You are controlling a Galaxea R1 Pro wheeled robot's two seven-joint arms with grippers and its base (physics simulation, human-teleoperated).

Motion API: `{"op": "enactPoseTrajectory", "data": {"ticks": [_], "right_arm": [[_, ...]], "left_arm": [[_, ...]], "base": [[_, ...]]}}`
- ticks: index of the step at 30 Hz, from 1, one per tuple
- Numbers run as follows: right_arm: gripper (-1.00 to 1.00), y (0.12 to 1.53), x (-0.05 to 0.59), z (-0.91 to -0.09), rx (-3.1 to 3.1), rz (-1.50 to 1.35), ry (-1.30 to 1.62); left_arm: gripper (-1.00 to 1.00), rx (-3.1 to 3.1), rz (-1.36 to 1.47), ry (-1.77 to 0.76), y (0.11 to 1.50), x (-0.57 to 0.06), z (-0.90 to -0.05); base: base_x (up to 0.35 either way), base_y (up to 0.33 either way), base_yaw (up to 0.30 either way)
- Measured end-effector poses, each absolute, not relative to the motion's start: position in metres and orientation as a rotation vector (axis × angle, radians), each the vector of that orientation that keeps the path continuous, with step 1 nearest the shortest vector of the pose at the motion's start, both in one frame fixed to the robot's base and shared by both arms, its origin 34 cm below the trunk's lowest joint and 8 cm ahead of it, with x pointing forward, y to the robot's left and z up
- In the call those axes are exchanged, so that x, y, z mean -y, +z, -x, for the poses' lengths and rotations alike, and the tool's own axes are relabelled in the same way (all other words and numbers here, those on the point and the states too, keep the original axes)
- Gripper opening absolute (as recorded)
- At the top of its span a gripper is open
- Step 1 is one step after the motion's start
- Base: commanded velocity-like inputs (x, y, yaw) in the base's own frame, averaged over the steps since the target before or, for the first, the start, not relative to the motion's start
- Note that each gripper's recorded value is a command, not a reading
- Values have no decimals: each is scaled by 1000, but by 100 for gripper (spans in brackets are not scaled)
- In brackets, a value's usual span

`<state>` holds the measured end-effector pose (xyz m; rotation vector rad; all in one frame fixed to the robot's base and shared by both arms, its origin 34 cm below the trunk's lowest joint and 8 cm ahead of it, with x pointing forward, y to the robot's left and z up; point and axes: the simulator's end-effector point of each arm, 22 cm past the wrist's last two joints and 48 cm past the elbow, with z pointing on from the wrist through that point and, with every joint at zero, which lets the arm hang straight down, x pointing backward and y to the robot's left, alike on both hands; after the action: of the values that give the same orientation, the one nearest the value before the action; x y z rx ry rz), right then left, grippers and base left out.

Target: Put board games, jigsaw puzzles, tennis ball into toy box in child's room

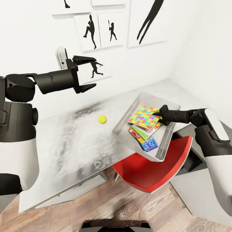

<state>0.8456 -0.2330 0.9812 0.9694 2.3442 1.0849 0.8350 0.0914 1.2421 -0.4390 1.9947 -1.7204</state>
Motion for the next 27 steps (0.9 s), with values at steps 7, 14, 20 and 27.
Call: {"op": "enactPoseTrajectory", "data": {"ticks": [7, 14, 20, 27], "right_arm": [[-100, 980, 234, -846, -2344, -972, 1079], [100, 980, 235, -847, -2344, -973, 1077], [100, 979, 236, -847, -2345, -974, 1075], [100, 980, 236, -847, -2343, -974, 1076]], "left_arm": [[100, -1995, 439, -1721, 1242, -91, -835], [100, -1994, 439, -1722, 1242, -91, -835], [100, -1995, 438, -1723, 1242, -90, -835], [100, -1995, 437, -1724, 1242, -90, -834]], "base": [[0, 0, 0], [0, 0, 0], [0, 0, 0], [0, 0, 0]]}}
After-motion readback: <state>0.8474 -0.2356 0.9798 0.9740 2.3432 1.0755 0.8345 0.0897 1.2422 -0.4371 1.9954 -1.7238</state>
